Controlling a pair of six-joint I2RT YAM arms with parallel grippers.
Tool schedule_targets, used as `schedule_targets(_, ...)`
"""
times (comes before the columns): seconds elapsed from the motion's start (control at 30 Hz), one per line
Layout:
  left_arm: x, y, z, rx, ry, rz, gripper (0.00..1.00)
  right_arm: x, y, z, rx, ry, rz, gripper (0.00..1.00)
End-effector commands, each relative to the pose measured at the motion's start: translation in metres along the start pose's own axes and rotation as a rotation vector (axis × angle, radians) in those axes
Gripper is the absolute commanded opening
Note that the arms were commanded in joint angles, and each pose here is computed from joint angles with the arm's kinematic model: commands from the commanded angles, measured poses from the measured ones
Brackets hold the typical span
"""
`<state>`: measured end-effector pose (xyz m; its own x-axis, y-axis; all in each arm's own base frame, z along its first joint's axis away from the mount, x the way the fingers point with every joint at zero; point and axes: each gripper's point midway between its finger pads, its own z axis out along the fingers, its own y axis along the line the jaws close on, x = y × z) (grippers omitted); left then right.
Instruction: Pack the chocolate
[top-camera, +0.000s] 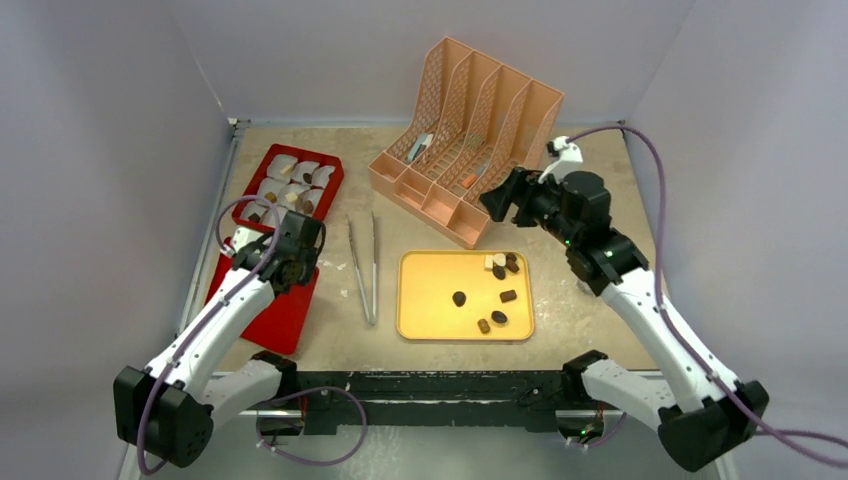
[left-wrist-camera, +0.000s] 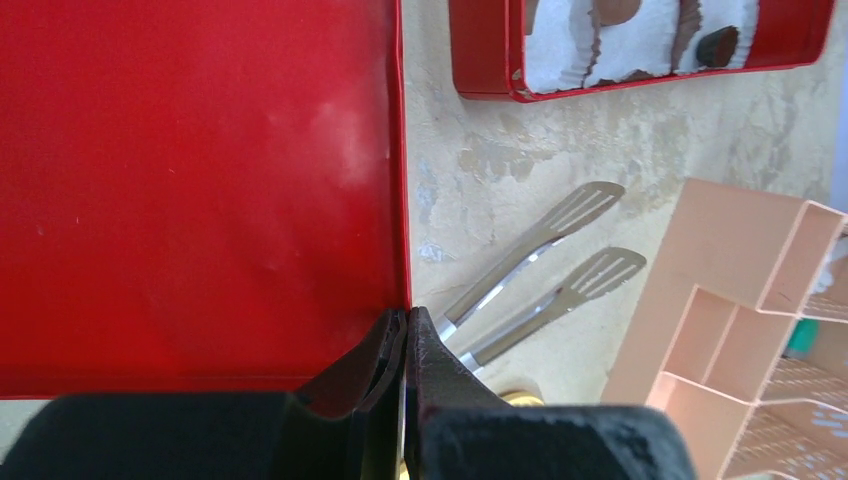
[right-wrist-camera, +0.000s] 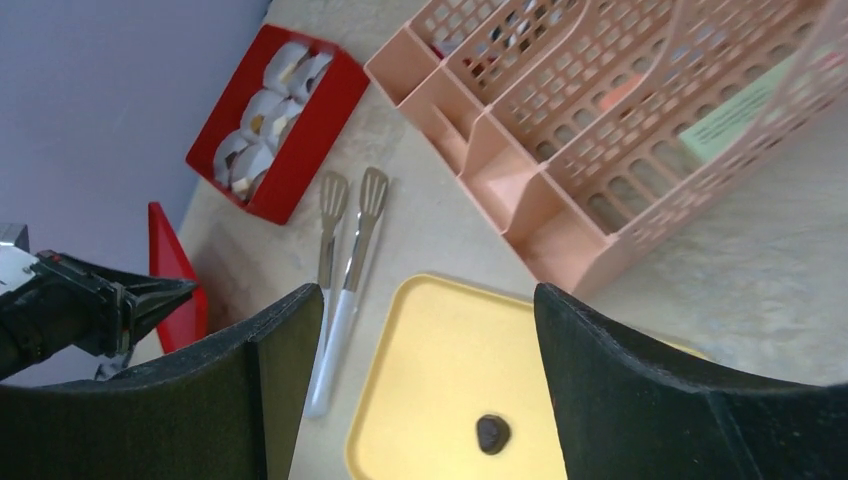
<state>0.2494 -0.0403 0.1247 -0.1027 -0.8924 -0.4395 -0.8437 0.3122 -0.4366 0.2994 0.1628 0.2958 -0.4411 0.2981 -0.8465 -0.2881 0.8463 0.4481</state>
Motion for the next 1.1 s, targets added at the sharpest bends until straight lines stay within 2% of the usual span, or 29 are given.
schedule_targets(0.0, -0.017, -0.023, -0.028, 0.089, 0.000, -0.093, 0.00, 0.009, 0.037, 0.033, -0.102, -0.006, 0.099, 0.79)
schedule_targets(0.3, -0.024, -0.035, -0.050, 0.158, 0.027, -0.144, 0.00, 0.074, 0.147, 0.088, -0.265, 0.088, 0.007, 0.77)
schedule_targets(0.47, -0.031, -0.039, -0.062, 0.190, 0.030, -0.176, 0.00, 0.127, 0.196, 0.118, -0.347, 0.123, -0.040, 0.75)
schedule_targets(0.67, -0.040, -0.046, -0.077, 0.237, 0.028, -0.219, 0.00, 0.167, 0.254, 0.124, -0.511, 0.108, -0.065, 0.73)
schedule_targets(0.8, -0.048, -0.051, -0.087, 0.271, 0.020, -0.241, 0.00, 0.171, 0.270, 0.123, -0.544, 0.089, -0.080, 0.73)
schedule_targets(1.07, -0.057, -0.061, -0.106, 0.348, 0.033, -0.287, 0.00, 0.205, 0.293, 0.114, -0.688, 0.142, -0.111, 0.73)
